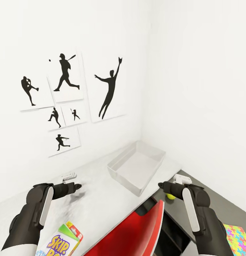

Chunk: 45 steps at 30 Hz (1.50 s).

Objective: Put all the toys in the child's room - the three board games (two on the bed and one on the table), the two jigsaw puzzles on the table, and the tennis ball on the table - inside the toy box on the table in the child's room.

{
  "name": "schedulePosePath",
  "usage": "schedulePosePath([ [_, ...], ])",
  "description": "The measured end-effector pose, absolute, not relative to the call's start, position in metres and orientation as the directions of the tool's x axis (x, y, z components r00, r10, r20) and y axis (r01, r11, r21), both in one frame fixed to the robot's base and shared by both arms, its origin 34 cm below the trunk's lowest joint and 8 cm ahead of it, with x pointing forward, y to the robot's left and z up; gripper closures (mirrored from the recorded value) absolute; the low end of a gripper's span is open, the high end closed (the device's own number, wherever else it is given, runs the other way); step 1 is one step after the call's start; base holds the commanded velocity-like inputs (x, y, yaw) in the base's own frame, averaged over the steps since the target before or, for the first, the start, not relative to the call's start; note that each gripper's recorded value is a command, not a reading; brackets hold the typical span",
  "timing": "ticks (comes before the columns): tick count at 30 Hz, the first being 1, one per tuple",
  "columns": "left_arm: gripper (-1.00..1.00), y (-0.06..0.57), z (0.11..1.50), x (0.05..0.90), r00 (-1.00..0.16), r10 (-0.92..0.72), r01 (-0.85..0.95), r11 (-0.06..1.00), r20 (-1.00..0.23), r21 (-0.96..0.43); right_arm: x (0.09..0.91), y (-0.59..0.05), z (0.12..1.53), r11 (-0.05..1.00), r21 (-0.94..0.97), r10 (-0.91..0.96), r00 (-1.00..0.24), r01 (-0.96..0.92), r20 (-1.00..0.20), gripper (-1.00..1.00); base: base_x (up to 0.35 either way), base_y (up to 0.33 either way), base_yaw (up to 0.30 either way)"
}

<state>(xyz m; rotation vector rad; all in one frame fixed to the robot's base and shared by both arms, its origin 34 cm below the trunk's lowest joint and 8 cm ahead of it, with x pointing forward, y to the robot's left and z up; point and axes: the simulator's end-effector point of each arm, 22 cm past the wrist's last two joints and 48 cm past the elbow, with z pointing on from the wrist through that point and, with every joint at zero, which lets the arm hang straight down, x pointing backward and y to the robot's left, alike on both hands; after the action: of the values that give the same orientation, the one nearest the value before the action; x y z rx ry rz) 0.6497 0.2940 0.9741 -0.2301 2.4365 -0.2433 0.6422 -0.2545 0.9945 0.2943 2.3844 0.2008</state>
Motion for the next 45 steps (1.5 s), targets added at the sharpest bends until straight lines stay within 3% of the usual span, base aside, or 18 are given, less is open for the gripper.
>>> schedulePosePath([
  [21,-1.0,0.29,0.975,0.65,-0.763,-0.218,-0.091,0.968,-0.609,-0.233,0.643,-0.253,0.999,0.964,0.224,0.26,-0.713,0.146,-0.651,-1.0,0.034,-0.117,0.006],
  [36,-1.0,0.272,0.974,0.651,-0.765,-0.224,-0.079,0.963,-0.604,-0.257,0.643,-0.252,0.998,0.964,0.225,0.259,-0.714,0.145,-0.65,-1.0,0.052,-0.054,0.241],
  [45,-1.0,0.272,0.974,0.651,-0.765,-0.223,-0.078,0.963,-0.604,-0.257,0.643,-0.251,0.998,0.963,0.226,0.26,-0.714,0.145,-0.65,-1.0,0.075,-0.094,0.058],
])
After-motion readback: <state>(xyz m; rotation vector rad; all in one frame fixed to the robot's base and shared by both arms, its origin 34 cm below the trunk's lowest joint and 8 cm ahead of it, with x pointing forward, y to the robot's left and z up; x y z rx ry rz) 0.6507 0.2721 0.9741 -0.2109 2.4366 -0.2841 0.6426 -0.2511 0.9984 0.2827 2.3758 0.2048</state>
